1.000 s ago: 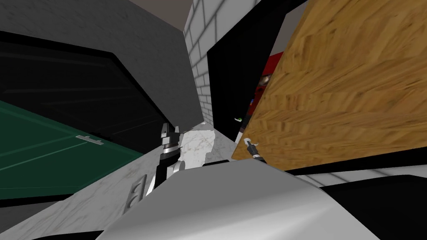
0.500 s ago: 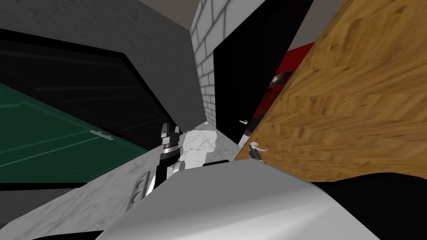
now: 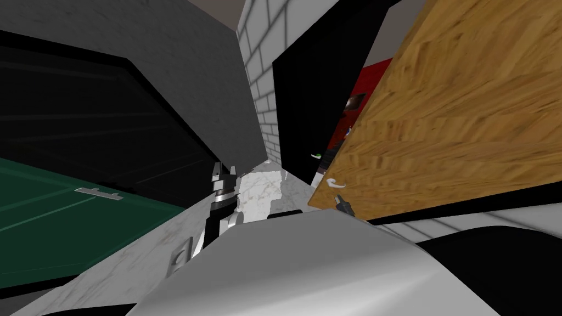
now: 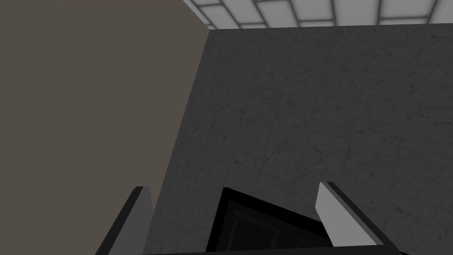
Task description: Pull the door open
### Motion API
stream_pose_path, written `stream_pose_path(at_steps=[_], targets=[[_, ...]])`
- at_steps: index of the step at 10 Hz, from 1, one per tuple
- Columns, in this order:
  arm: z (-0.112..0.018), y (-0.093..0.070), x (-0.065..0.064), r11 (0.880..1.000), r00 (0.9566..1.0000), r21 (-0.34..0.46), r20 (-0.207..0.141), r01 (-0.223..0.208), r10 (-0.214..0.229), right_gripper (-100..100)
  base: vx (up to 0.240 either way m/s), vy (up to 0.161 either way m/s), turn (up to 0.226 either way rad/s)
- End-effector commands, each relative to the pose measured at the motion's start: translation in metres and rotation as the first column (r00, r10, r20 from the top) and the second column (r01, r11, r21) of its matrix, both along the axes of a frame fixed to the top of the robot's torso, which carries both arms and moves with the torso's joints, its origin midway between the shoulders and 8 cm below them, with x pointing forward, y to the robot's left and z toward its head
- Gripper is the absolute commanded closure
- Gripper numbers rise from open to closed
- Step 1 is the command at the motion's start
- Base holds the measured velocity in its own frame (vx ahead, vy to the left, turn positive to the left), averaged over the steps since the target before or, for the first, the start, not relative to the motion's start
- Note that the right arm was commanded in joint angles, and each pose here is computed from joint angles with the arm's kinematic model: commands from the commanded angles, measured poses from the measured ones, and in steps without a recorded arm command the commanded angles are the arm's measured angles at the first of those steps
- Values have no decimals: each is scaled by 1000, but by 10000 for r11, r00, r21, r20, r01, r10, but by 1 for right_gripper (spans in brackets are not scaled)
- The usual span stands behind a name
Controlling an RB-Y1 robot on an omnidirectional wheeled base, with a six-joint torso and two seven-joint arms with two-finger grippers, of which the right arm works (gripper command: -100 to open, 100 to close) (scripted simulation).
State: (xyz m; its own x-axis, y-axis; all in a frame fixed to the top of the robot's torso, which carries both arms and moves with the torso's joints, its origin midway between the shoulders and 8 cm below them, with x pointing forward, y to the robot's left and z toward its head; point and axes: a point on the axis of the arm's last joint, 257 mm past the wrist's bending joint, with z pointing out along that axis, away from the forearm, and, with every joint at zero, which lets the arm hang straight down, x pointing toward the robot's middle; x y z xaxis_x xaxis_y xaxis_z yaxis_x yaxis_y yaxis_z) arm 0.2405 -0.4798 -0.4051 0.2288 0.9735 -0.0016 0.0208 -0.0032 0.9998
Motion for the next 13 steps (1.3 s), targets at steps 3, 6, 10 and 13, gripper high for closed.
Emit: stream_pose_path(at_steps=[3,6,10,13], targets=[[12,-27,-15,9976,9974,-27,183,691,-691,-100,-52,56,-73],[10,-28,-3,9980,9979,-40,153,633,-632,-100,89,-39,15],[12,-35,10,9971,9970,-58,188,753,-751,-100,177,-78,43],[12,-35,10,9971,9970,-58,188,753,-751,100,-25,7,-4]])
